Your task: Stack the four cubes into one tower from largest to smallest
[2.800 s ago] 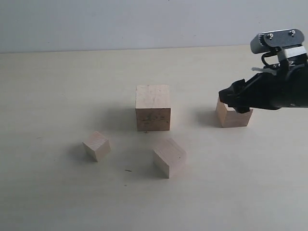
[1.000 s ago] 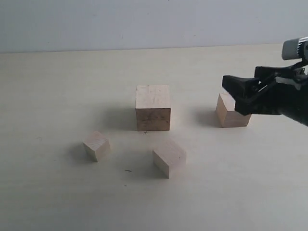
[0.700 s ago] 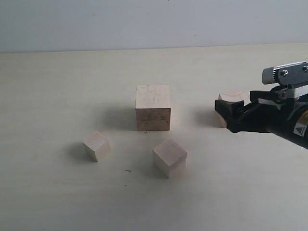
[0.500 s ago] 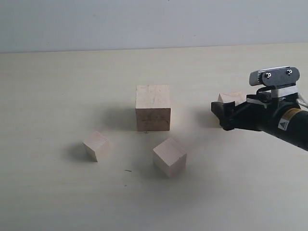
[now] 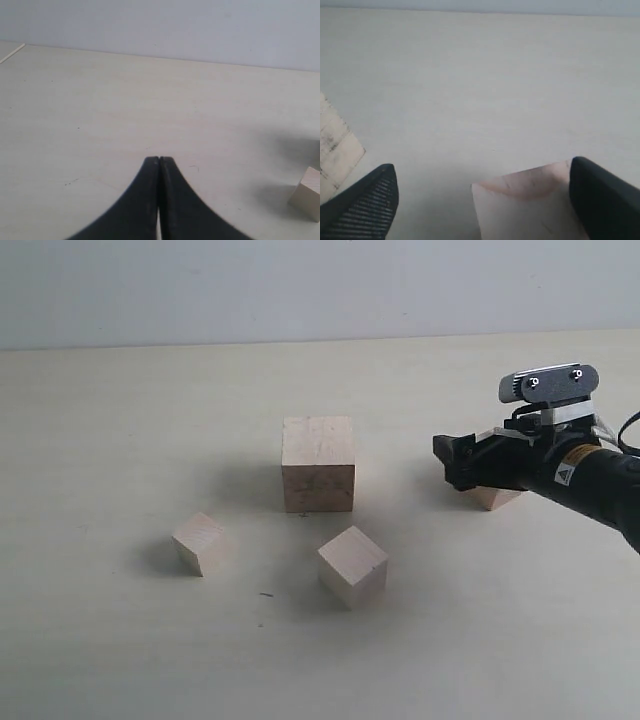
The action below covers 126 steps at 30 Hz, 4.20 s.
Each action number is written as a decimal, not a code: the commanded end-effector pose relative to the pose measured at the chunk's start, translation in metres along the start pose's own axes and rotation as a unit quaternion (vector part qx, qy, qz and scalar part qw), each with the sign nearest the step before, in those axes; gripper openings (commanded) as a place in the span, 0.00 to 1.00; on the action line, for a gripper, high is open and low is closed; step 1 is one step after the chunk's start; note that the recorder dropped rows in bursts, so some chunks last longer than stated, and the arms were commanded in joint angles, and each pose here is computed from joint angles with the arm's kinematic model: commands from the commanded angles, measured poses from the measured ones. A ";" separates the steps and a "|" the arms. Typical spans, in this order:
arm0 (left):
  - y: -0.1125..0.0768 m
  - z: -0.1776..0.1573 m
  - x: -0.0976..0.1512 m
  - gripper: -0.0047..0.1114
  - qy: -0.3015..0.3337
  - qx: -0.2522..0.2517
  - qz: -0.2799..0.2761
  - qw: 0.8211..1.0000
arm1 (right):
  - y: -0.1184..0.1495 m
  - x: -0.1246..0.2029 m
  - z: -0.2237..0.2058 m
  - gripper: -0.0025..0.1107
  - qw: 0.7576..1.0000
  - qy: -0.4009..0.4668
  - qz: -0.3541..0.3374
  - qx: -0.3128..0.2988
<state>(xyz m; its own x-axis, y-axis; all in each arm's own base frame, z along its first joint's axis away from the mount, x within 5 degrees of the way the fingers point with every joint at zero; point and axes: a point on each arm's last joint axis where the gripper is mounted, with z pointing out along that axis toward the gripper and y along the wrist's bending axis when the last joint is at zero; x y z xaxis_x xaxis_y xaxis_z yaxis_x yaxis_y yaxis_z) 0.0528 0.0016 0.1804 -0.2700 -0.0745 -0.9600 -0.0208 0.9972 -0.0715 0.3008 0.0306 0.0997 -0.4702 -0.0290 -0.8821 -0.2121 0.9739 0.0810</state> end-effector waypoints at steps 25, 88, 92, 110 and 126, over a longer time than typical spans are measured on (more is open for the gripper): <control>0.000 0.000 -0.001 0.04 -0.003 0.004 -0.002 1.000 | 0.008 -0.171 -0.014 0.78 0.937 0.338 -0.041 -0.080; 0.000 0.000 -0.001 0.04 -0.003 0.004 -0.002 1.000 | -0.022 -0.090 0.050 0.47 0.882 0.468 -0.055 -0.006; 0.000 0.000 -0.001 0.04 -0.003 0.004 -0.002 1.000 | -0.020 -0.099 0.046 0.47 0.882 0.470 -0.015 0.008; 0.000 0.000 -0.001 0.04 -0.003 0.004 -0.002 1.000 | 0.100 -0.234 -0.006 0.47 0.926 0.280 -0.009 -0.254; 0.000 0.000 -0.001 0.04 -0.003 0.004 -0.002 1.000 | 0.142 -0.193 0.047 0.50 0.867 0.267 -0.329 -0.262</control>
<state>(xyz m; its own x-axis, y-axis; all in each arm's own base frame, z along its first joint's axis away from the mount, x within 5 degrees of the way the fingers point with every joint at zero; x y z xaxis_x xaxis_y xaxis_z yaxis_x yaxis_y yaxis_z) 0.0528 0.0016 0.1804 -0.2700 -0.0745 -0.9600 -0.0208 0.9972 -0.0715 0.3973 0.1814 0.2584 -0.5036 -0.7355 -0.4532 -0.8303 0.5570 0.0187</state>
